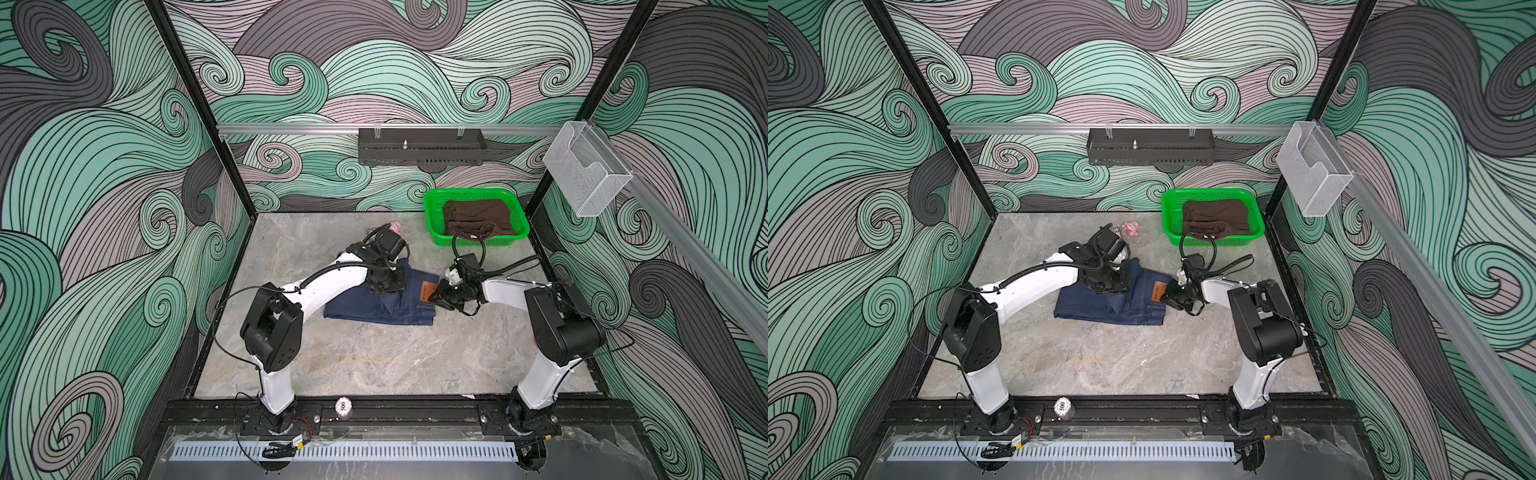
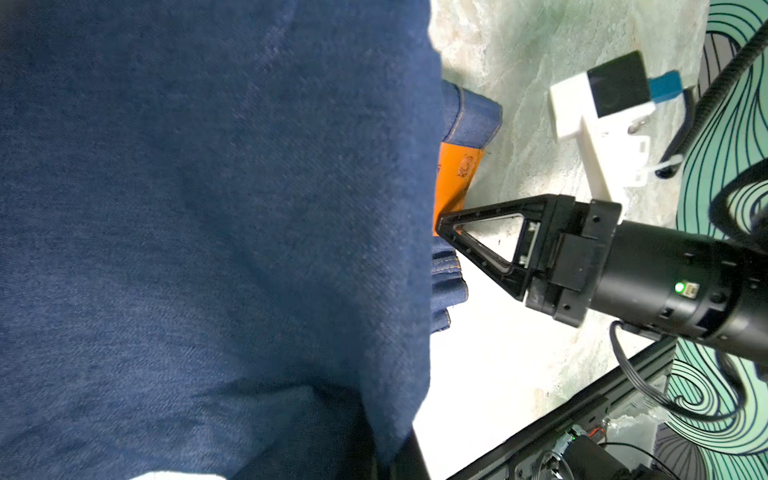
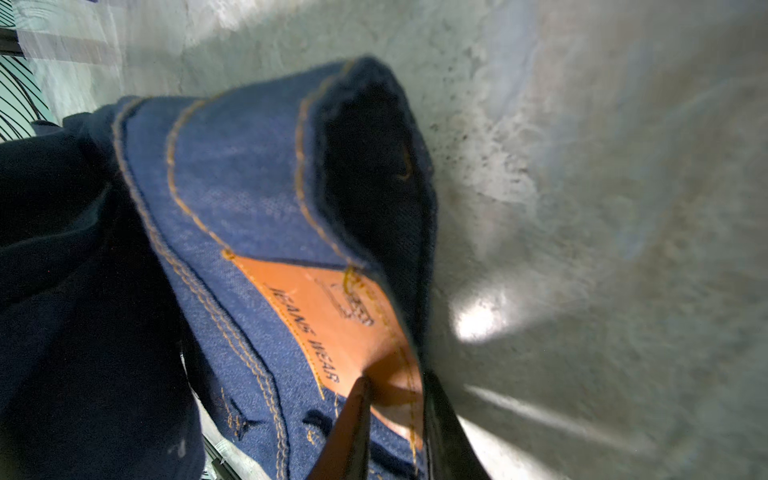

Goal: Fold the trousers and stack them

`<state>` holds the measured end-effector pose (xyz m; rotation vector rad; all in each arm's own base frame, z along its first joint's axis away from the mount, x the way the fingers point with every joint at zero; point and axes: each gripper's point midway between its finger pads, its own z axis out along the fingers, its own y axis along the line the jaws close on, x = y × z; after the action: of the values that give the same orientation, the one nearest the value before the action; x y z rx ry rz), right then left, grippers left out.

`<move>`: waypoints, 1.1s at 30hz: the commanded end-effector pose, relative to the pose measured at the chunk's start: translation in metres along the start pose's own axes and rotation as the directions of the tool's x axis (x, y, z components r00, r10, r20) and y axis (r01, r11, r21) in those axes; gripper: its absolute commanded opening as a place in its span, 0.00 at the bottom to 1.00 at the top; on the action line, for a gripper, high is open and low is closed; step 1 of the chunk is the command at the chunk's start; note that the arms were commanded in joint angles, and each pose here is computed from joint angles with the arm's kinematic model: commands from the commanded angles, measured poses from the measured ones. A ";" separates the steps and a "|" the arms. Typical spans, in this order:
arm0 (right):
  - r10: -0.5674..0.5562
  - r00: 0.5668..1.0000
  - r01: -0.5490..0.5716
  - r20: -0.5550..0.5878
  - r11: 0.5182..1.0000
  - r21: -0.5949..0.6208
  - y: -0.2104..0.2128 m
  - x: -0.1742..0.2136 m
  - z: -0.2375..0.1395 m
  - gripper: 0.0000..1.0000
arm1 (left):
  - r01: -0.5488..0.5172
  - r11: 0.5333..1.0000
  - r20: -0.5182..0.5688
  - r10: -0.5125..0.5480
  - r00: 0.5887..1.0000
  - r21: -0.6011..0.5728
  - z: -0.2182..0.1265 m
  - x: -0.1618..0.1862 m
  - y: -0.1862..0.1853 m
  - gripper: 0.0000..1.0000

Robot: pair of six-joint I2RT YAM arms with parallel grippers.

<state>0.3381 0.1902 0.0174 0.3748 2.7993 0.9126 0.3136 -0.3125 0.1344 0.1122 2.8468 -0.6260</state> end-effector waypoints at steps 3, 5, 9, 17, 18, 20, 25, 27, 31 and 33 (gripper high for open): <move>0.012 1.000 -0.012 -0.024 1.000 0.018 -0.005 0.005 0.009 0.23 | 0.012 1.000 0.072 -0.014 0.997 0.026 -0.002 -0.015 -0.022 0.00; 0.012 1.000 -0.012 -0.025 1.000 0.018 -0.005 0.005 0.009 0.23 | 0.006 1.000 0.072 -0.008 0.997 0.028 0.000 -0.014 -0.027 0.00; 0.011 1.000 -0.011 -0.025 1.000 0.018 -0.004 0.005 0.010 0.23 | -0.010 0.999 0.066 0.008 0.998 0.036 0.006 -0.011 -0.039 0.00; 0.013 0.999 -0.012 -0.030 1.000 0.015 -0.004 0.006 0.011 0.23 | -0.031 0.999 0.059 0.029 0.998 0.043 0.020 -0.011 -0.058 0.00; 0.011 1.000 -0.011 -0.029 1.000 0.014 -0.003 0.006 0.011 0.23 | -0.031 0.998 0.058 0.029 0.998 0.045 0.022 -0.010 -0.060 0.00; 0.013 0.999 -0.012 -0.031 1.000 0.013 -0.003 0.007 0.011 0.22 | -0.027 0.998 0.049 0.024 0.999 0.052 0.028 -0.008 -0.063 0.00; 0.011 0.999 -0.011 -0.030 1.000 0.014 -0.002 0.007 0.011 0.22 | -0.025 0.999 0.032 0.023 0.999 0.048 0.040 -0.006 -0.065 0.00; 0.008 1.000 -0.007 -0.030 1.000 0.015 -0.002 0.007 0.011 0.22 | -0.024 0.998 0.035 0.022 0.999 0.055 0.040 -0.007 -0.067 0.00; 0.008 0.999 -0.007 -0.033 1.000 0.017 -0.003 0.008 0.011 0.22 | -0.026 0.998 0.048 0.023 0.999 0.059 0.038 -0.009 -0.070 0.00; 0.009 0.999 -0.008 -0.032 1.000 0.017 -0.002 0.008 0.011 0.22 | -0.025 0.998 0.049 0.022 0.999 0.060 0.038 -0.010 -0.071 0.00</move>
<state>0.3393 0.1937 0.0172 0.3660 2.7934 0.9231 0.3166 -0.3755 0.1119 0.1342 2.8359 -0.6266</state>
